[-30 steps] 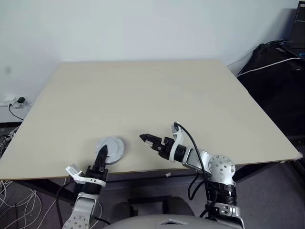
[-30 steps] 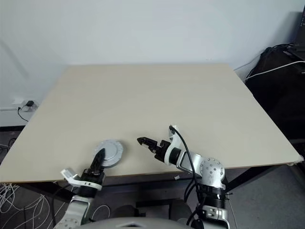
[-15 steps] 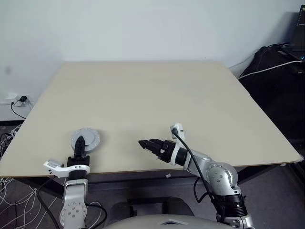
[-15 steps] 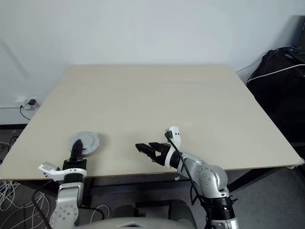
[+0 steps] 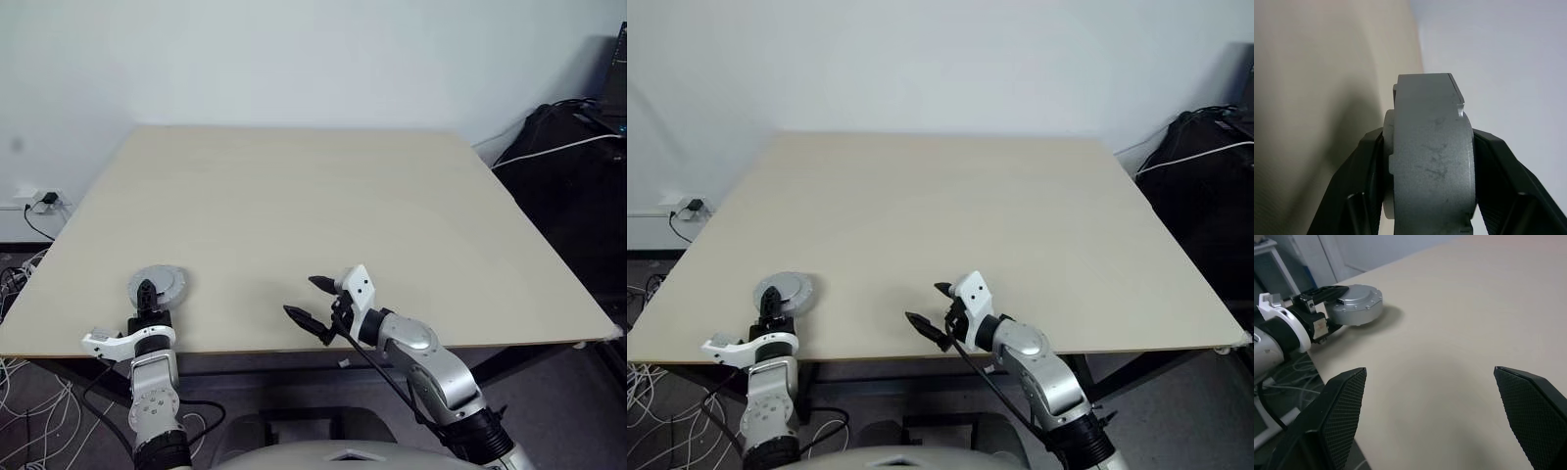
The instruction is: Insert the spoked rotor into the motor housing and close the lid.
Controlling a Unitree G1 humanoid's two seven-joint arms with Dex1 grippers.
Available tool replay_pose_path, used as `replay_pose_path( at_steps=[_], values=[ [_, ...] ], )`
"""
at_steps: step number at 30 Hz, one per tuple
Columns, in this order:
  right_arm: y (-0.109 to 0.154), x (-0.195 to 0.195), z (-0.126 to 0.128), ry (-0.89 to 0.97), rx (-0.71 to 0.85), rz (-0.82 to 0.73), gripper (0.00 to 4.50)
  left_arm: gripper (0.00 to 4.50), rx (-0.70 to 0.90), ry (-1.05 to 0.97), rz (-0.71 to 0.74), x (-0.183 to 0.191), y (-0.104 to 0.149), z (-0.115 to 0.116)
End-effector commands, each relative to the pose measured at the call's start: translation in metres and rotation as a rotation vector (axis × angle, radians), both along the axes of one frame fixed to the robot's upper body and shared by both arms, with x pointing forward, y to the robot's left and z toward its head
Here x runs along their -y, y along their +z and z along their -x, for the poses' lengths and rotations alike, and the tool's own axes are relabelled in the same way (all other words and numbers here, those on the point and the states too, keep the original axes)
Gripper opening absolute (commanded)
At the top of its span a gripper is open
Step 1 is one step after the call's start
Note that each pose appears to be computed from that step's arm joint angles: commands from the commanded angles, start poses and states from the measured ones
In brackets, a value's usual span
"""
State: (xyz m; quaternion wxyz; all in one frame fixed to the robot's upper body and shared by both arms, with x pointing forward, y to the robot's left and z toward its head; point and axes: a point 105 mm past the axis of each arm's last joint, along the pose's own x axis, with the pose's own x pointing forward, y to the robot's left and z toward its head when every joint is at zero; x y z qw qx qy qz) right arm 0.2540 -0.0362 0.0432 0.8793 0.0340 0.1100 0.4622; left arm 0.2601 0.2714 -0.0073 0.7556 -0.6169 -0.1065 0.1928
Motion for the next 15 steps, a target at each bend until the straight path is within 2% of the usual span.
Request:
replay_pose_path(
  at_steps=[1, 9, 15],
  values=[
    [0.008, -0.001, -0.001, 0.007, 0.034, -0.025, 4.5, 2.14, 0.085, -0.017, 0.032, 0.015, 0.013, -0.017],
    [0.006, -0.002, -0.001, 0.009, 0.026, -0.025, 4.5, 2.14, 0.059, -0.009, 0.012, 0.013, 0.015, -0.031],
    [0.005, -0.003, 0.0, 0.014, 0.013, -0.024, 4.5, 2.14, 0.072, 0.006, -0.017, 0.006, 0.031, -0.041]
  ],
)
